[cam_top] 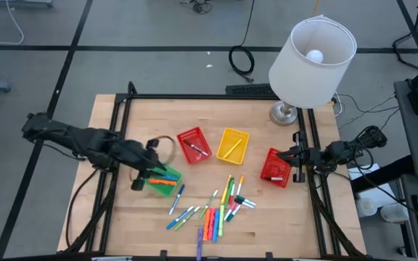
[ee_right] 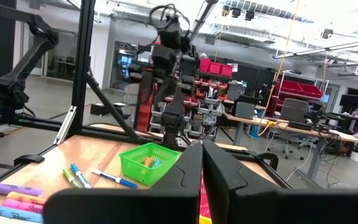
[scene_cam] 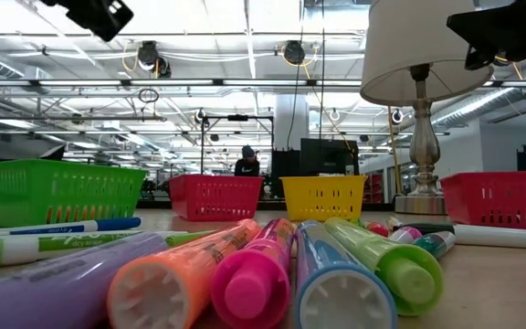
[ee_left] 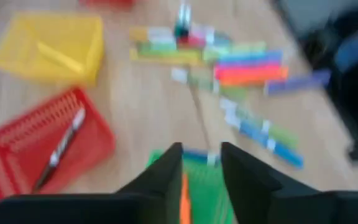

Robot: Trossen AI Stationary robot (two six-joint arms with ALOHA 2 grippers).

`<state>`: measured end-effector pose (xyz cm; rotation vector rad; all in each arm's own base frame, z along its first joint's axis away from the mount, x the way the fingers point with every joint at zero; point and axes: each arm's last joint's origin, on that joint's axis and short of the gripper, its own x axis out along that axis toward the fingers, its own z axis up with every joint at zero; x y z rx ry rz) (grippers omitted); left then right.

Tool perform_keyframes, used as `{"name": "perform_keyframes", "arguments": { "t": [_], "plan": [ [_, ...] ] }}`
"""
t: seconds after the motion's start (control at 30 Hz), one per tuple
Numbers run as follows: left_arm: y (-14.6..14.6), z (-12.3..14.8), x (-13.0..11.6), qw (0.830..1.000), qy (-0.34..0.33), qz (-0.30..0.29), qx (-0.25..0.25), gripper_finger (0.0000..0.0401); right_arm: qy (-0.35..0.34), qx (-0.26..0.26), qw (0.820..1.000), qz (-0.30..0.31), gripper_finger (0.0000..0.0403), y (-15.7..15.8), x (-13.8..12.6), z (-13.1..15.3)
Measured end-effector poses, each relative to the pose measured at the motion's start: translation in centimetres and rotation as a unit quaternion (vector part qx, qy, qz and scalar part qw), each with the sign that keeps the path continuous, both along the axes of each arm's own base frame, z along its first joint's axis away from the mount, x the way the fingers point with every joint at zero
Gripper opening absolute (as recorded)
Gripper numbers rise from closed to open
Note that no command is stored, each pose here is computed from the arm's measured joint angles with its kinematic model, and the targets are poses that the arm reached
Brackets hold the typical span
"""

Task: Pick & Place Markers
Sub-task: Put the right green marker into the left red bin

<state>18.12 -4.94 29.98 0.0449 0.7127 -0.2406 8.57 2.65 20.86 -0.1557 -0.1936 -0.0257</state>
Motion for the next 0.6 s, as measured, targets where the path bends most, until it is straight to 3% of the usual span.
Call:
{"name": "perform_keyframes", "arguments": {
  "t": [0.13, 0.3, 0.6],
  "plan": [
    [0.8, -2.3, -2.2, 0.994, -0.099, 0.039, -0.040, 0.0019, 0.009, -0.004, 1.000, 0.000, 0.0000, 0.1, 0.2, -0.1],
    [1.1, -4.9, -3.0, 0.968, -0.226, 0.069, -0.089, 0.0008, 0.021, -0.010, 1.000, 0.000, 0.0000, 0.2, 0.4, -0.3],
    [1.6, -9.6, -3.4, 0.944, -0.321, 0.083, 0.002, 0.0004, 0.025, -0.024, 0.999, -0.003, 0.0000, 0.3, 0.7, -0.3]
  ]
}}
